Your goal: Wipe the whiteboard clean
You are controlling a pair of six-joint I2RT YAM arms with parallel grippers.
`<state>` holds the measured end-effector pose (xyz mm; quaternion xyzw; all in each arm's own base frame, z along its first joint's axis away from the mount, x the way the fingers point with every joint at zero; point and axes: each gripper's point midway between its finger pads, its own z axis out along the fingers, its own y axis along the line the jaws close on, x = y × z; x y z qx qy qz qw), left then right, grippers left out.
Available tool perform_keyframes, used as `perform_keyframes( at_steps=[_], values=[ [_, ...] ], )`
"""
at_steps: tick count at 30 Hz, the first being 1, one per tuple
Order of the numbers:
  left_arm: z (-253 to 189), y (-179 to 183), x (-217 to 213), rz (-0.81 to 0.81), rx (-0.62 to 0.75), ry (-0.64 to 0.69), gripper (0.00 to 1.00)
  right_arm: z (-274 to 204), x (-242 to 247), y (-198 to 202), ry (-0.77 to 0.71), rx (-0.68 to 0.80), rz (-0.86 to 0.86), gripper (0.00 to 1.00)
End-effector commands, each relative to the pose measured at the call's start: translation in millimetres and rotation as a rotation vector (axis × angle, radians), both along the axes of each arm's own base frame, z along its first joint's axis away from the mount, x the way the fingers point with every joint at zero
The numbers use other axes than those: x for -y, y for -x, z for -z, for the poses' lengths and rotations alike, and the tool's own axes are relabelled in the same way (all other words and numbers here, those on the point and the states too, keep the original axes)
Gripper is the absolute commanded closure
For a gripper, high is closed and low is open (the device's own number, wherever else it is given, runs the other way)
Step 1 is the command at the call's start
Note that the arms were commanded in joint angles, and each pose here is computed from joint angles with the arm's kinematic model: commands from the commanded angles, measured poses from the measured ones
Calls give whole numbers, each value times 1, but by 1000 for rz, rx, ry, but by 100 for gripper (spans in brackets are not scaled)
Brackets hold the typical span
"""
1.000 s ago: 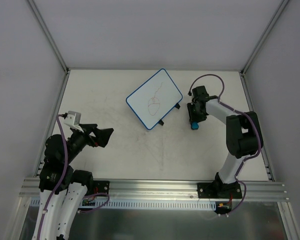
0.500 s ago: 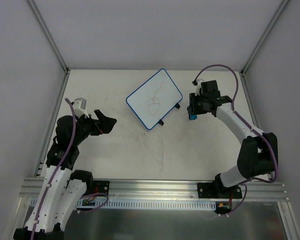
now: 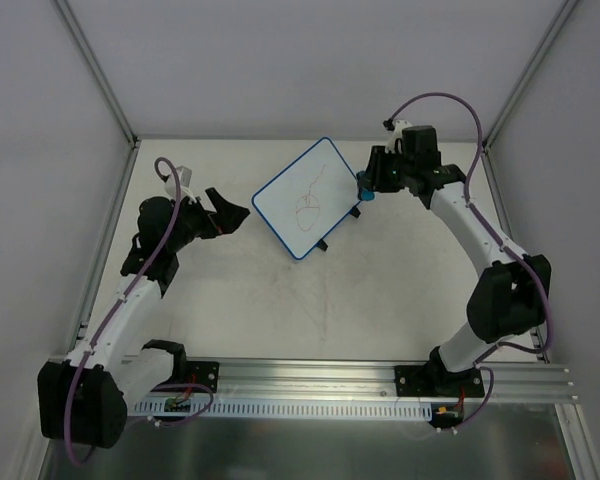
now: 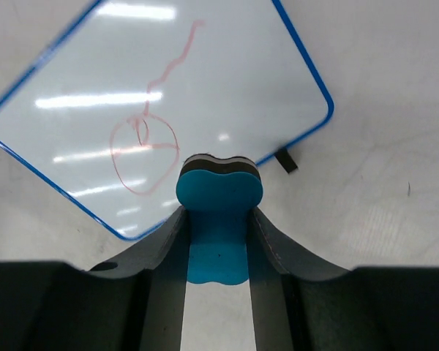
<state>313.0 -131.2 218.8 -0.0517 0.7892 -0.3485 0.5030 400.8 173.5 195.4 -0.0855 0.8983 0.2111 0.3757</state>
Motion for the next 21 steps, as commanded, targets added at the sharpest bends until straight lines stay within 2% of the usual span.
perform_keyframes(
  at_steps=[1,3,7,8,10,12,14,18,19,21],
  values=[
    [-27,-20,11,48,130,55,1,-48,-28,-35,-133,82,10,100],
    [-17,-32,13,52,94,74,1,-74,-38,-51,-175,121,20,100],
    [0,-46,18,67,61,94,2,-76,-50,-79,-182,138,26,100],
    [7,-49,18,67,48,90,2,-64,-52,-86,-172,120,27,100],
    [8,-53,18,67,72,81,4,-65,-59,-93,-176,131,7,100],
    [9,-59,18,68,94,74,5,-61,-64,-96,-168,127,-3,100],
    [15,-65,20,77,90,78,11,-61,-64,-97,-159,135,5,100],
    [24,-71,28,110,102,137,17,-52,-70,-95,-145,136,4,100],
    [17,-72,30,126,148,154,18,-52,-71,-97,-149,148,5,100],
    [30,-74,32,126,122,181,19,-47,-74,-97,-155,145,1,100]
  ],
)
